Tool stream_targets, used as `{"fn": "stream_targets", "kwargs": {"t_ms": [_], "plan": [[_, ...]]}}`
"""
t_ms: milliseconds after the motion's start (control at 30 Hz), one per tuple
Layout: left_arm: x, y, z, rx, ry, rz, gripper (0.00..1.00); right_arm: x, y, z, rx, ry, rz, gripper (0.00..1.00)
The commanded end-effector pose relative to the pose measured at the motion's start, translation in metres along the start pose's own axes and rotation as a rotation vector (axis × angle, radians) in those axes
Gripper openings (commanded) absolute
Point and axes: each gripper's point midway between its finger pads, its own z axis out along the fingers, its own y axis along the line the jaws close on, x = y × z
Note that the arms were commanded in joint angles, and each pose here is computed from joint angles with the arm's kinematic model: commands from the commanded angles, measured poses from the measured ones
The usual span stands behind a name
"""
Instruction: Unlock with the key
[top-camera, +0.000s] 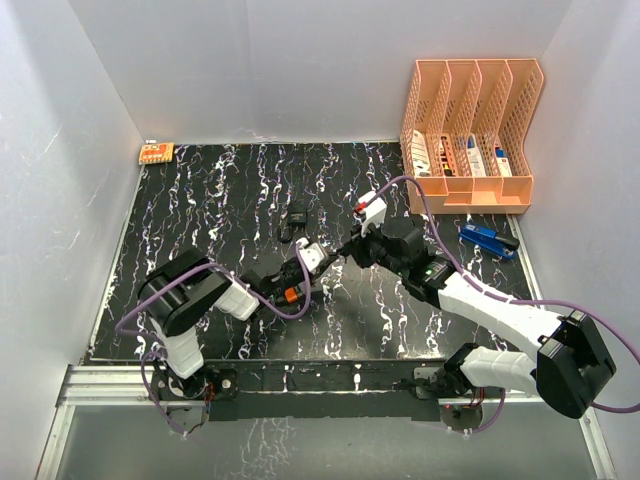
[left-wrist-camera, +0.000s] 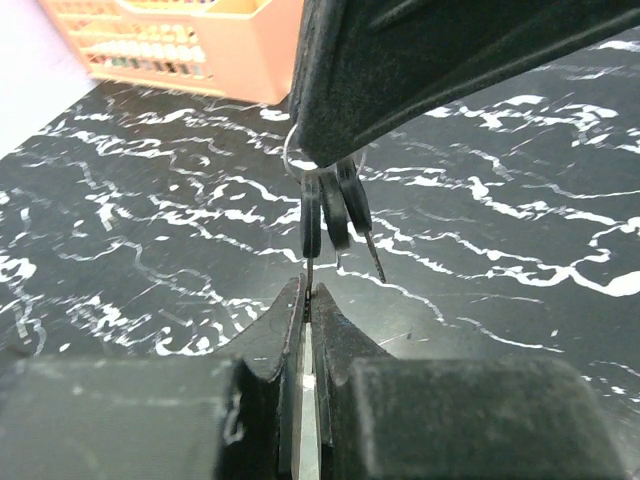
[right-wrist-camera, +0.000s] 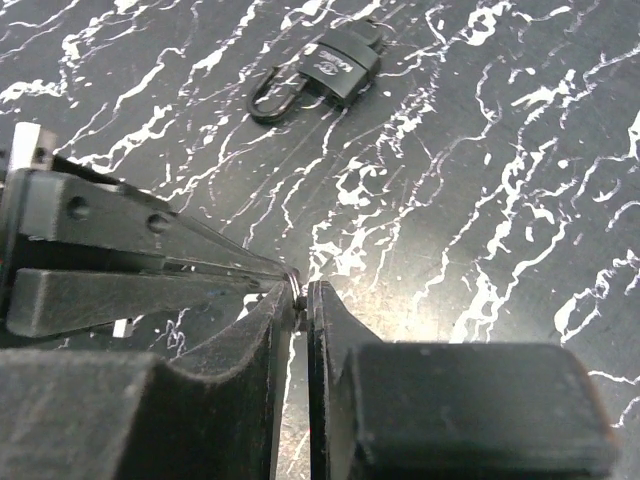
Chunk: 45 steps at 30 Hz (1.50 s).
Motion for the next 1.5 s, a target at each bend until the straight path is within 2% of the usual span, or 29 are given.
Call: {"fn": "stream_targets", "kwargs": {"t_ms": [0,33,200,333,500,767,1033,1467], "plan": [[-0.003,0.028,-0.004,-0.144,0.120,0.138,0.00,-0.020,-0.013,0.000,0.109,-0.050,0.127,0.14],[-0.002,0.032,-0.006,-0.166,0.145,0.157,0.00,-0.021,-0.015,0.000,0.126,-0.051,0.145,0.16],[-0.004,0.050,-0.014,-0.247,0.207,0.229,0.00,-0.033,-0.023,-0.007,0.180,-0.112,0.237,0.52],[-0.005,0.053,-0.014,-0.263,0.246,0.309,0.00,-0.045,-0.023,-0.011,0.178,-0.164,0.298,0.57],[-0.008,0.053,-0.009,-0.258,0.295,0.406,0.00,-0.050,-0.023,-0.010,0.174,-0.182,0.366,0.58],[-0.026,0.049,-0.004,-0.271,0.247,0.459,0.00,-0.040,-0.031,0.001,0.182,-0.163,0.574,0.56],[-0.037,0.043,0.001,-0.300,0.207,0.519,0.00,-0.035,-0.030,0.012,0.103,-0.122,0.758,0.53],[-0.042,0.040,0.009,-0.341,0.197,0.591,0.00,-0.027,-0.024,0.022,0.060,-0.086,0.842,0.47]]}}
